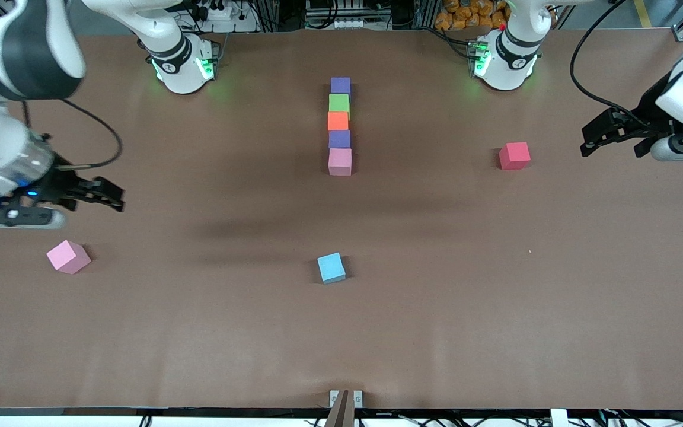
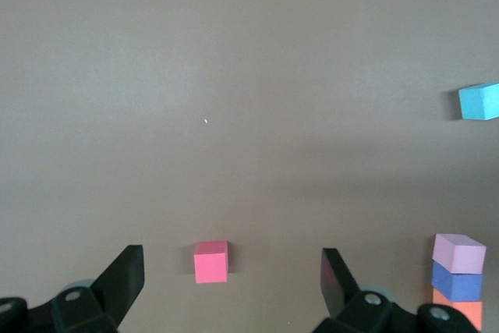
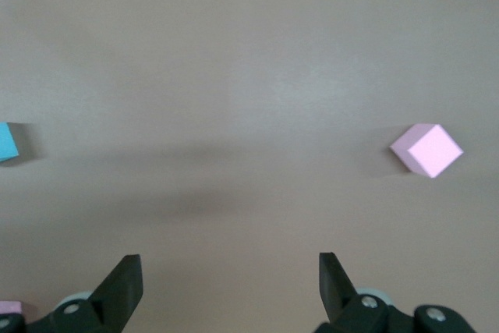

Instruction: Arrange blocks into number 1

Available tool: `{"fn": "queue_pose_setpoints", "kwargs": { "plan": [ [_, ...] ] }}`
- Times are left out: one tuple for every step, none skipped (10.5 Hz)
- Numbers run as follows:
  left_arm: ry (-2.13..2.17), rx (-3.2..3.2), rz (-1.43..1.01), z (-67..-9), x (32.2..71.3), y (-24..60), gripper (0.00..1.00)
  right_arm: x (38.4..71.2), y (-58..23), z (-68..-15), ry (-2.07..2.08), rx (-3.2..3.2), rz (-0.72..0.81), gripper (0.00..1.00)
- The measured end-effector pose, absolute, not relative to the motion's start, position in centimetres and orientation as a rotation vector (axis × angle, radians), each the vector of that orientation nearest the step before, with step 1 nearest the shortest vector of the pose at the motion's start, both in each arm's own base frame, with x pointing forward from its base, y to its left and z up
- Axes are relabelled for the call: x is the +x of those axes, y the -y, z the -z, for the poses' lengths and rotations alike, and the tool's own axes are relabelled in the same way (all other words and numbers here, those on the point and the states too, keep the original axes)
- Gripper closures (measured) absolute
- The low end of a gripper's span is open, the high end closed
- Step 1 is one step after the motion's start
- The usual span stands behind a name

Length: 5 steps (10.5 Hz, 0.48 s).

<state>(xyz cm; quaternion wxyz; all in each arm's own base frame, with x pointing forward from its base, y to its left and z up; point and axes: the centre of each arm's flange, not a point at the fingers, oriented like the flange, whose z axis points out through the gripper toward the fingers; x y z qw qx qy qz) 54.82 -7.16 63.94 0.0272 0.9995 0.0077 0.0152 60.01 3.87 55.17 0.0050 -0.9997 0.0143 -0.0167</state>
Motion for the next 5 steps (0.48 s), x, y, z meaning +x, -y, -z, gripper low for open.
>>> {"fn": "queue_pose_setpoints", "kwargs": {
  "plan": [
    [-0.026, 3.087, -0.034, -63.8, 54.9, 7.1, 0.00, 59.9, -2.5, -56.1, -0.044, -3.132, 0.043, 0.00],
    [-0.032, 3.089, -0.018, -63.5, 55.0, 6.8, 0.00, 59.8, -1.4, -57.0, -0.059, -3.132, 0.044, 0.00],
    [-0.023, 3.100, 0.003, -63.1, 55.2, 6.5, 0.00, 59.8, -0.3, -57.7, -0.074, -3.132, 0.053, 0.00],
    [0.035, 3.121, 0.038, -62.4, 55.4, 6.1, 0.00, 59.8, 0.2, -58.2, -0.083, -3.134, 0.059, 0.00],
    [0.095, 3.132, 0.067, -61.8, 55.6, 5.8, 0.00, 59.8, 0.3, -58.5, -0.083, -3.136, 0.064, 0.00]
  ]
}}
